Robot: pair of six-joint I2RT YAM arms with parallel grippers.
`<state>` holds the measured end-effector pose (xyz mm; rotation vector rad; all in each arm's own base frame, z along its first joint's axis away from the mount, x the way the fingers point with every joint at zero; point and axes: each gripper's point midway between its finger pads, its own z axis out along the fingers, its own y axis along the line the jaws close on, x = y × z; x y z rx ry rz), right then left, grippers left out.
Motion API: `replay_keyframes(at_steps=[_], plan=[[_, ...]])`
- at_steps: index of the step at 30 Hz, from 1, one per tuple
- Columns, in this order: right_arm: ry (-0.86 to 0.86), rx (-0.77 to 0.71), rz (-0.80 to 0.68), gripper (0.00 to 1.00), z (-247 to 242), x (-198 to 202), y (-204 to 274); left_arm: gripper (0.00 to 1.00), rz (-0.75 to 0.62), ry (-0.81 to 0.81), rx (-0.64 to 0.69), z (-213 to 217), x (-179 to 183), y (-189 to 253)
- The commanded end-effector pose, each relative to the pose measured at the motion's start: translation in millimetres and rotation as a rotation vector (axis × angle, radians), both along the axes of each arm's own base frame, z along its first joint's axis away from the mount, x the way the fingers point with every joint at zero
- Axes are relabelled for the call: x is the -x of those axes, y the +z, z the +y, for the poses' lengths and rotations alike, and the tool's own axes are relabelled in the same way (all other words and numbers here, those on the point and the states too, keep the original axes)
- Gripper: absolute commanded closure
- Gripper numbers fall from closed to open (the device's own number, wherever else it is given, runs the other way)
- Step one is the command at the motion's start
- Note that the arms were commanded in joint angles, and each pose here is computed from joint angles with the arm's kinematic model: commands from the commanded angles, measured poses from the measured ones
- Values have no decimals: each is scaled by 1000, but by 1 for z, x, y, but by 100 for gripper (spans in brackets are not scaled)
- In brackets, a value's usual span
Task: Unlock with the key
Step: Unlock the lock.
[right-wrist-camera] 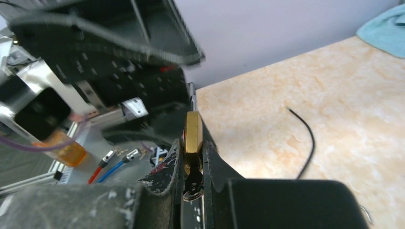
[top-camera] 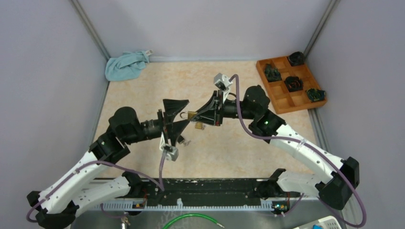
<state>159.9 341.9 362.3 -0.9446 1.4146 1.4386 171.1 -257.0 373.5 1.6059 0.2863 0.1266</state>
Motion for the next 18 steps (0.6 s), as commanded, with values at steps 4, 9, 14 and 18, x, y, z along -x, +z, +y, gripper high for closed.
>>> replay_keyframes(at_steps=[4, 9, 14, 18], plan=[[12, -15, -221, 100, -23, 6, 17, 3, 780, 140, 65, 7, 8, -14], [54, 75, -295, 100, -26, 9, 1, 15, 1138, 142, 2, 3, 21, -39], [38, 123, -333, 100, -28, 3, -2, 26, 1440, 81, -94, 7, 24, -52], [49, 124, -332, 100, -25, 2, -1, 34, 1528, 60, -110, 2, 19, -55]])
